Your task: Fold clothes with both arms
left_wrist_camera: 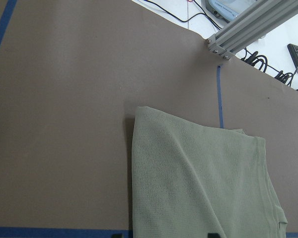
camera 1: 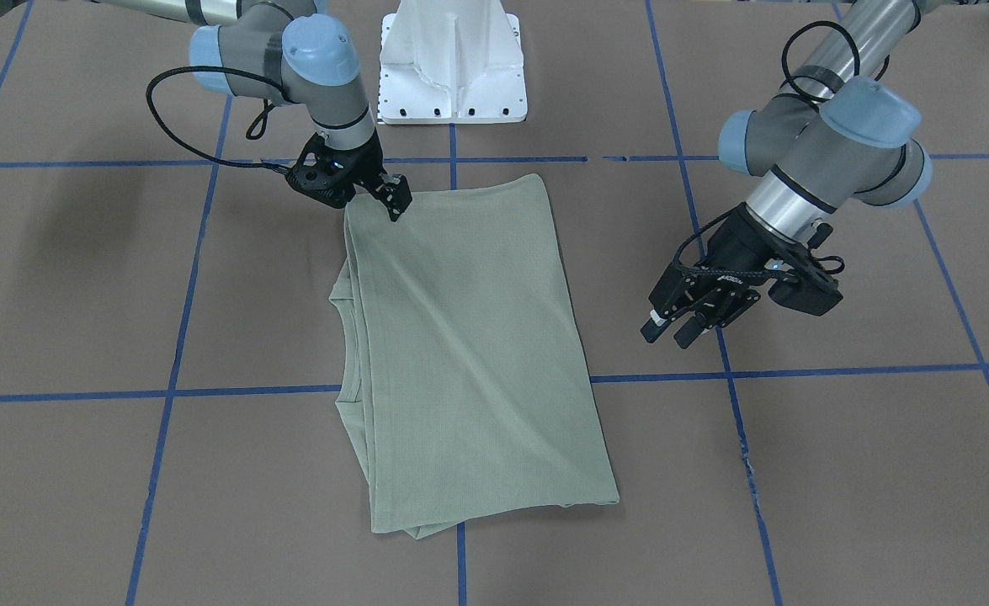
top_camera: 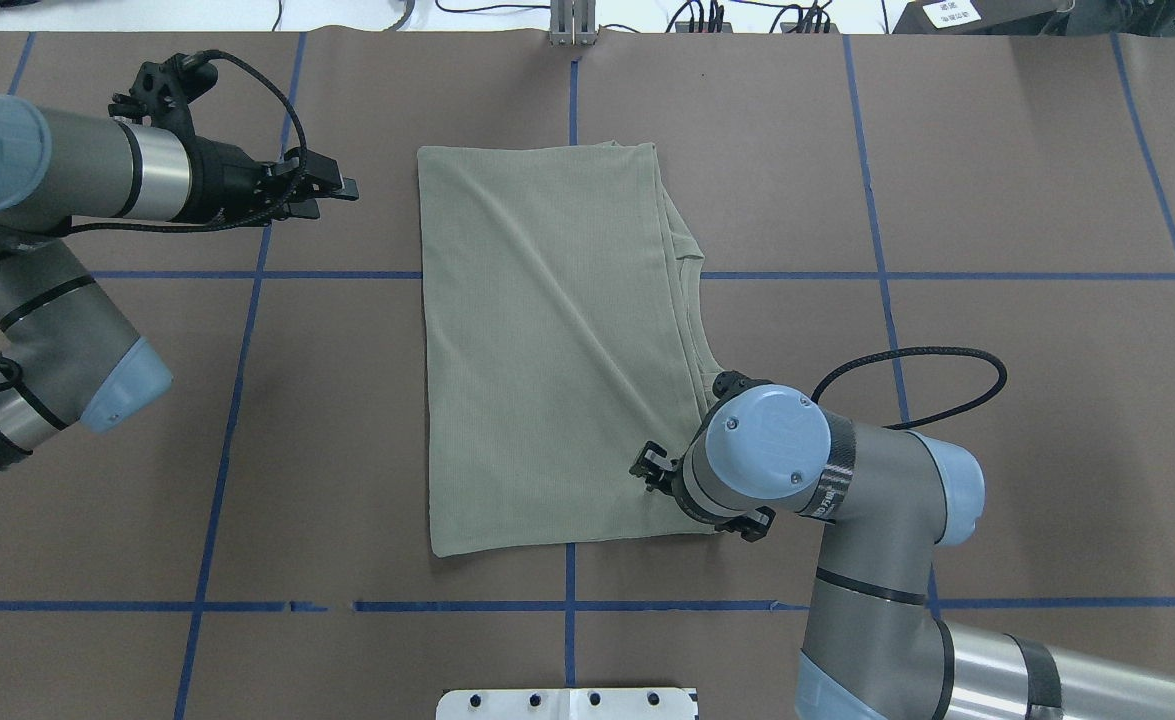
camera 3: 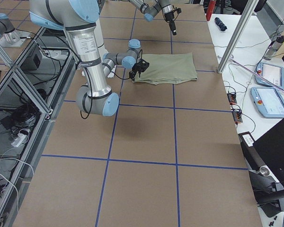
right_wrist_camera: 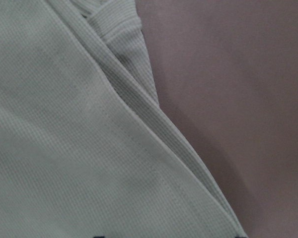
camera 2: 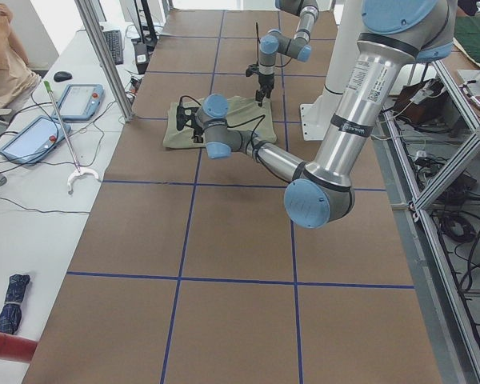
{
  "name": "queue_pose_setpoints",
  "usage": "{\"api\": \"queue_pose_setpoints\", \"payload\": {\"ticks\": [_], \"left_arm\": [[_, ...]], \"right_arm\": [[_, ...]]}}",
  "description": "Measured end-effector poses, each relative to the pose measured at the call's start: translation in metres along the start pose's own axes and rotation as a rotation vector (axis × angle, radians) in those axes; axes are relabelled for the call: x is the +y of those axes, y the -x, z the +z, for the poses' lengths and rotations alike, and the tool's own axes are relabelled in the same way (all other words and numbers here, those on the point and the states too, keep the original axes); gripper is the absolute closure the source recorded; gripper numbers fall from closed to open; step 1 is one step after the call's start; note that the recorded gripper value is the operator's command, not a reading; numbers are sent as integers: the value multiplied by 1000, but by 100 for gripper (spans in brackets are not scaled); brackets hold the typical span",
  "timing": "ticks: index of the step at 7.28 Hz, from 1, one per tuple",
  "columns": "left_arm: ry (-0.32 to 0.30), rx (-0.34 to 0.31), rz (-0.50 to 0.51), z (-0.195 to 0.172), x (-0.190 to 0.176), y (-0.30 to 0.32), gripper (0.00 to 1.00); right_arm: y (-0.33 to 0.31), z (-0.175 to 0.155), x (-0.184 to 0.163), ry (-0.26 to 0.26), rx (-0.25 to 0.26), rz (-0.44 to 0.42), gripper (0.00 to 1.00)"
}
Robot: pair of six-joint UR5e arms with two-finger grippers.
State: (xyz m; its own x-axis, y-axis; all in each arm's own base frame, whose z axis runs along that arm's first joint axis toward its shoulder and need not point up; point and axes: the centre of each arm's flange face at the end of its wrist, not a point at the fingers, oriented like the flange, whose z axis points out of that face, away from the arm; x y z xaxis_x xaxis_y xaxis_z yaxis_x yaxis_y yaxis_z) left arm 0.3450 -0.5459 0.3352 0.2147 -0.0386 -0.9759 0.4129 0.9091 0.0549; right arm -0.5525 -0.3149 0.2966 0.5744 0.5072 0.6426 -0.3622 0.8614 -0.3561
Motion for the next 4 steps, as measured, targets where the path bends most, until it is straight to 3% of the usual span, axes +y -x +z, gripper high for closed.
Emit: {"api": "queue_pose_setpoints", "payload": {"ticks": [4], "left_arm": [[0, 0, 0, 0, 0, 0, 35]], "right_arm": [[3, -1, -4, -5, -3, -6, 11]]}}
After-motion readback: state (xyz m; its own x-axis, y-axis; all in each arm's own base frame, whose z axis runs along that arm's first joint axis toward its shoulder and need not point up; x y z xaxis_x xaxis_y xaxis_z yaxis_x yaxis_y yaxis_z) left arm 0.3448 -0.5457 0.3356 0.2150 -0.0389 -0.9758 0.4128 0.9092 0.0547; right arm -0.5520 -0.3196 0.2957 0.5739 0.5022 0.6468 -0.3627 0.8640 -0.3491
